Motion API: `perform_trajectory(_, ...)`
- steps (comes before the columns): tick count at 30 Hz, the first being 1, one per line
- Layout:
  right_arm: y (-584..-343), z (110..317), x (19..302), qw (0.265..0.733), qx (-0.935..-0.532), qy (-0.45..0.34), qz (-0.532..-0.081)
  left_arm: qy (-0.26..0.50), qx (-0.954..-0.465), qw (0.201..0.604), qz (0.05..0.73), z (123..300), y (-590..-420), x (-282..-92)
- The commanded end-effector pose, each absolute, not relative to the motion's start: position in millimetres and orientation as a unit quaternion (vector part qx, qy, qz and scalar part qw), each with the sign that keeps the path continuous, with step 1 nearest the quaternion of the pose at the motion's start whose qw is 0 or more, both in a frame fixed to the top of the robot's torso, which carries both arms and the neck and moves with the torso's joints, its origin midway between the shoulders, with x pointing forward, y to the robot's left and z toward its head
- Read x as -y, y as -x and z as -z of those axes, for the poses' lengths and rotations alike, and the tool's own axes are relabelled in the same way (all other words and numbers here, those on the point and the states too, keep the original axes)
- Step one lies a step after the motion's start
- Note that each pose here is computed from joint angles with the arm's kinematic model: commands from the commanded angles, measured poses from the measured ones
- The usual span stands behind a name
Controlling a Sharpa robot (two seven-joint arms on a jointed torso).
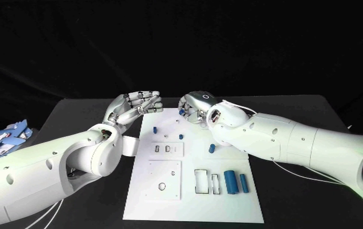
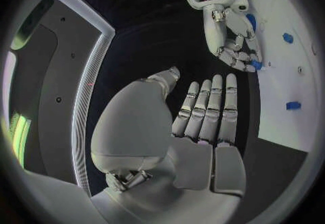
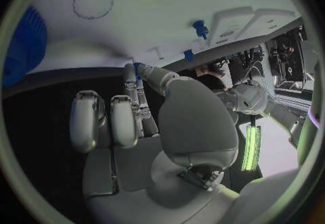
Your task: Assemble the parts on the task board
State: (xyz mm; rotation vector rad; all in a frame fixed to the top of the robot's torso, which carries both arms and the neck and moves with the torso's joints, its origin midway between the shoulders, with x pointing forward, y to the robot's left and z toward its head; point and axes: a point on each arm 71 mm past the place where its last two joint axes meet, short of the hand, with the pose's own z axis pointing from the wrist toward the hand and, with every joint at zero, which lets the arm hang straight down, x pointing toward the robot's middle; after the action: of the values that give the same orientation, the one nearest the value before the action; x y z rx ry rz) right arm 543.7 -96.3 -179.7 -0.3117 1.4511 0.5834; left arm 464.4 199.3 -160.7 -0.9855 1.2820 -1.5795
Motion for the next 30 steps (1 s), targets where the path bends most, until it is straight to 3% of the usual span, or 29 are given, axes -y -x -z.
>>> perform_trajectory(1, -542.8, 184.5, 94.7, 0.686, -0.664, 0.148, -0.258, 0.391, -0.512, 0.420, 0.639, 159.3, -464.4, -197.2)
perform_trajectory(30, -547.9, 185.1, 95.4, 0.692, -0.662, 0.150, -0.245, 0.389, -0.513, 0.418, 0.641, 158.4, -465.4, -196.6)
